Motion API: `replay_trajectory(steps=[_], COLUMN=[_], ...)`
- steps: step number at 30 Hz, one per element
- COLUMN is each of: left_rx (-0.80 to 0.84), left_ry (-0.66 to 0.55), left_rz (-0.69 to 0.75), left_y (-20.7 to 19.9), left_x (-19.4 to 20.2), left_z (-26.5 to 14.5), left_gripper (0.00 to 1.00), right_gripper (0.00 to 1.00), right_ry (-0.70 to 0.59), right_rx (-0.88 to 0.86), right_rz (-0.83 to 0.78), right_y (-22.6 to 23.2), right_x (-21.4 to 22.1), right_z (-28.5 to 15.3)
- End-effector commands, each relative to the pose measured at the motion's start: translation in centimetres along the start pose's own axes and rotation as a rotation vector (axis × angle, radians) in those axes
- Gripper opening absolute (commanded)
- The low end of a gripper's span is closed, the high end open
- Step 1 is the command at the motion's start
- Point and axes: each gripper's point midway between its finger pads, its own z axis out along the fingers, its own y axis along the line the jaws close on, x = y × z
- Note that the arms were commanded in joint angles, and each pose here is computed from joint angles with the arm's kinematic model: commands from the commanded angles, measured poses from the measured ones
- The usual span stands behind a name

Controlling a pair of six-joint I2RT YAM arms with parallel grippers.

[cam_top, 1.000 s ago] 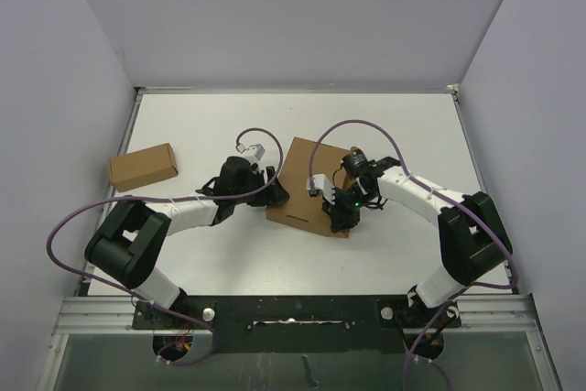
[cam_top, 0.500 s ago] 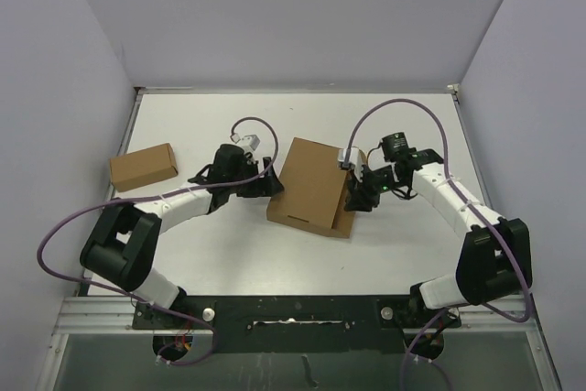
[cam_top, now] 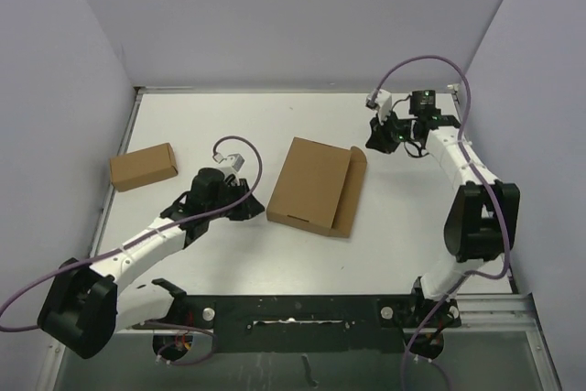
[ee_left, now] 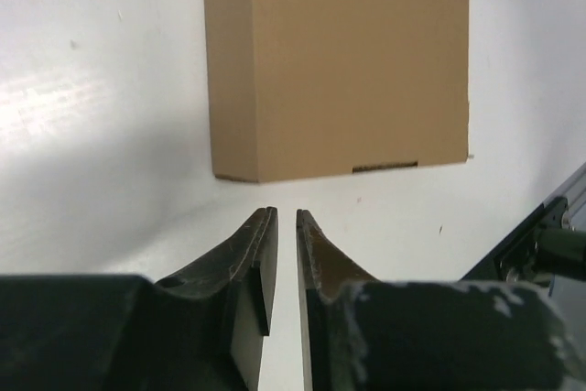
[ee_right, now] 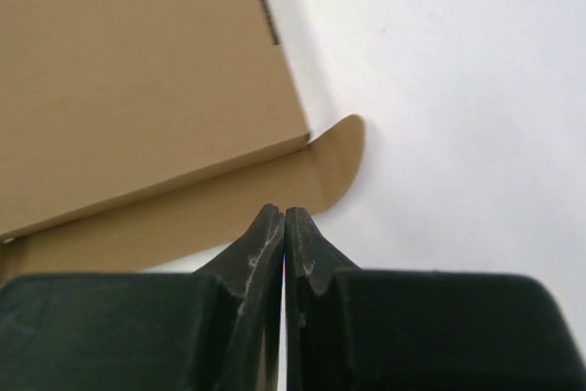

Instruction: Fold the paper box

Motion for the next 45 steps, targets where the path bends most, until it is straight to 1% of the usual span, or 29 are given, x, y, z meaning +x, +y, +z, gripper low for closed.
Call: replay_trajectory(steps=[1,4,6,12,18,26,32,33,36,39,45], left_rx=[0.051,0.053,0.06,0.056,0.046,0.007,-0.009,-0.015,-0.012,0.0,0.038], left_ry=[0.059,0.102,0.116,0.132,0.143,0.135,0.123,0.129,0.109,0.114,0.156], left_rz=[-0.035,-0.04,-0.044,-0.028,-0.007,0.013,0.03,0.03,0.043,0.055,0.063], left_y=[-1.1,-1.0,-1.0,-0.9,-0.7,0.5,1.2,1.6,1.6,1.4,0.7], left_x=[2.8,4.5,4.9,4.4,3.5,1.6,-0.4,-0.3,-2.3,-3.5,-4.7], left_z=[-0.6,0.2,1.0,3.3,5.1,6.4,7.3,7.3,8.1,9.2,12.3], left_gripper=[0.12,0.12,0.13,0.15,0.18,0.19,0.21,0.21,0.26,0.28,0.29], right_gripper=[0.0,0.0,0.0,0.0,0.0,0.0,0.0,0.0,0.0,0.0,0.0], right_ry=[0.029,0.077,0.103,0.151,0.182,0.177,0.188,0.192,0.212,0.242,0.263], right_rx=[0.05,0.043,0.025,-0.014,-0.082,-0.125,-0.169,-0.171,-0.199,-0.23,-0.245], right_rz=[-0.03,-0.055,-0.065,-0.114,-0.144,-0.174,-0.168,-0.162,-0.141,-0.13,-0.129], right_y=[-3.9,-5.2,-5.4,-5.4,-3.9,-1.3,2.4,2.9,5.0,7.0,9.4], right_x=[-1.1,-0.9,-0.6,-0.1,1.3,2.9,4.6,5.0,6.2,7.5,9.0], right_z=[2.7,4.8,6.2,9.0,10.0,7.4,4.5,4.1,2.9,2.0,0.2])
